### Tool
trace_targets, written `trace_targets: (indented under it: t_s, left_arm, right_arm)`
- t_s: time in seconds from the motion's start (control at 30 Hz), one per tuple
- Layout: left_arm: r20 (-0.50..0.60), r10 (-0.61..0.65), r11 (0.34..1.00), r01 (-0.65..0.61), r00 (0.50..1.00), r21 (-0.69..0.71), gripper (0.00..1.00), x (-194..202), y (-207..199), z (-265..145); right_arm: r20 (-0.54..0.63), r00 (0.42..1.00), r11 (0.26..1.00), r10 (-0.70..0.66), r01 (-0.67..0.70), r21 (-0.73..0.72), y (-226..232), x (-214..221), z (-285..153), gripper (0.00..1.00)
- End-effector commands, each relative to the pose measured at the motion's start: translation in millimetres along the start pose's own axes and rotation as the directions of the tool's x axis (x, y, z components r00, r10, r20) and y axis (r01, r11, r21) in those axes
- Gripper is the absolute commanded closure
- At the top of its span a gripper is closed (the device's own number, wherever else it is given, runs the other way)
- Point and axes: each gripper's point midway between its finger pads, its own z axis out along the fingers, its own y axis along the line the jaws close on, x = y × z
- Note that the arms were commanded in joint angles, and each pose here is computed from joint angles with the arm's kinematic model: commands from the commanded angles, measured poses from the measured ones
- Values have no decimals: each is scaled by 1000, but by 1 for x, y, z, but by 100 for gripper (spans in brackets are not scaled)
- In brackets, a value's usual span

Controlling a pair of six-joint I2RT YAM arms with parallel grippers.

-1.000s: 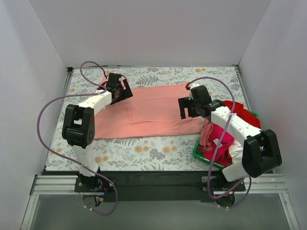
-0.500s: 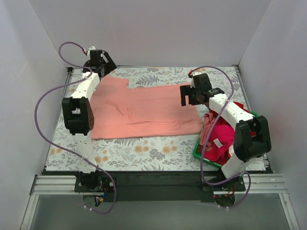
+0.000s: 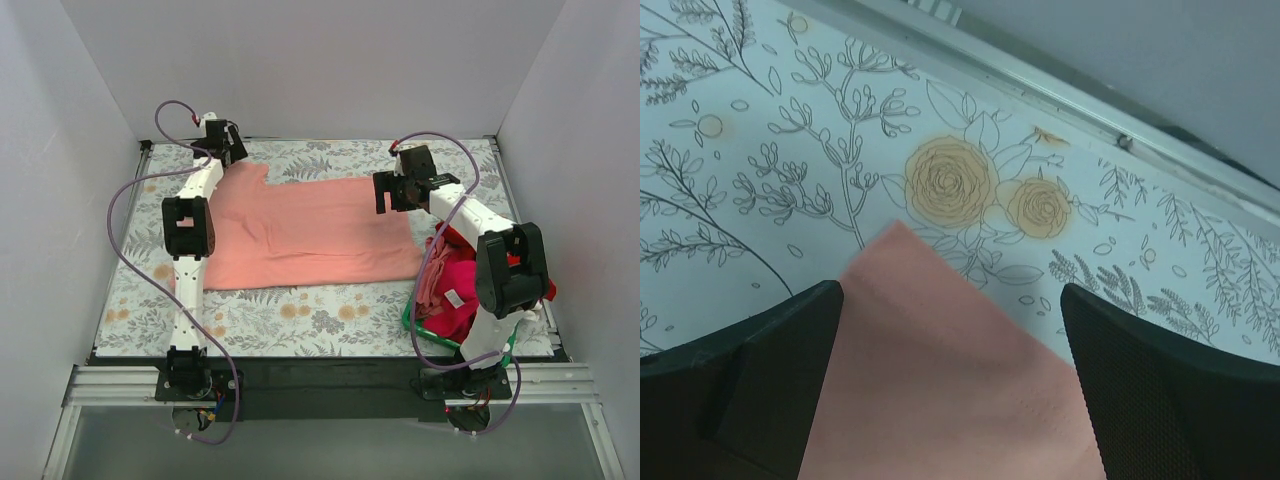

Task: Fold and stack the t-shirts
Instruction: Fold the tshirt

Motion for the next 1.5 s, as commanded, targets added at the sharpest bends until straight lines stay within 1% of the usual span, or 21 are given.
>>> trace_targets:
  t_s: [0.0, 0.23, 0.4, 0.47, 0.5, 0.53, 0.6, 0.63, 0.8, 0.83, 0.93, 0.97, 1.07, 1.1, 1.17, 1.2, 1.3, 1.4, 1.47]
  left_arm:
    - [166, -4, 1000, 6, 986, -14, 10, -62, -1, -10]
    - [135, 18, 1000, -19, 991, 1, 11, -39, 0, 10]
    - [131, 45, 999, -43, 990, -20, 22, -32, 5, 18]
    - [121, 70, 997, -67, 990, -26, 23, -27, 7, 20]
    - [104, 112, 994, -112, 988, -15, 24, -24, 6, 20]
    - [64, 133, 991, -134, 989, 13, 24, -13, 3, 19]
    - [27, 162, 986, -163, 986, 27, 29, -4, 4, 18]
    - [9, 175, 984, -175, 984, 28, 34, 1, 5, 17]
    - [-68, 216, 976, -215, 974, 22, 46, 23, 15, 16]
    - [-77, 217, 976, -216, 973, 19, 51, 26, 16, 16]
    - [-108, 229, 973, -230, 967, 8, 57, 36, 22, 16]
    - [-113, 232, 972, -234, 966, -6, 65, 38, 25, 17]
    - [-133, 236, 971, -240, 963, -11, 75, 43, 28, 14]
    - [-132, 236, 971, -238, 963, -1, 82, 42, 26, 13]
    - [-134, 245, 969, -245, 960, 10, 90, 41, 25, 9]
    - [-133, 250, 968, -248, 959, 28, 100, 40, 22, 8]
    - [-117, 252, 968, -248, 961, 42, 100, 33, 17, 3]
    - [-87, 248, 968, -244, 965, 53, 100, 22, 12, -4]
    - [-75, 246, 969, -242, 966, 60, 100, 18, 9, -8]
  right_arm:
    - [39, 999, 999, -37, 37, 11, -2, -17, -4, 2]
    - [1, 999, 998, -51, 51, 34, -9, -3, 2, 2]
    - [-9, 999, 998, -50, 50, 25, -7, -1, 7, 2]
    - [-12, 999, 998, -51, 51, 25, -7, 0, 8, 2]
    - [-13, 999, 998, -48, 48, 27, -8, 0, 7, 2]
    - [-20, 999, 998, -49, 50, 27, -7, 3, 8, 2]
    - [-24, 999, 999, -45, 46, 27, -8, 5, 9, 2]
    - [-24, 999, 999, -42, 42, 22, -7, 5, 9, 2]
    - [-31, 999, 999, -30, 30, 11, -5, 8, 9, 2]
    - [-27, 999, 1000, -28, 28, 9, -4, 7, 8, 2]
    - [-29, 999, 1000, -23, 24, 9, -4, 8, 8, 2]
    - [-28, 999, 1000, -22, 22, 11, -4, 8, 8, 2]
    - [-19, 1000, 1000, -20, 21, 14, -5, 4, 7, 2]
    - [-17, 1000, 1000, -22, 22, 15, -4, 3, 7, 2]
    - [-11, 1000, 1000, -17, 18, 18, -5, 0, 6, 2]
    - [2, 1000, 1000, -14, 14, 18, -4, -6, 5, 2]
    - [11, 1000, 1000, -3, 2, 30, -6, -13, 9, 2]
    - [36, 999, 999, 19, -21, 50, -8, -31, 17, 2]
    - [61, 996, 997, 61, -65, 53, -11, -48, 27, 2]
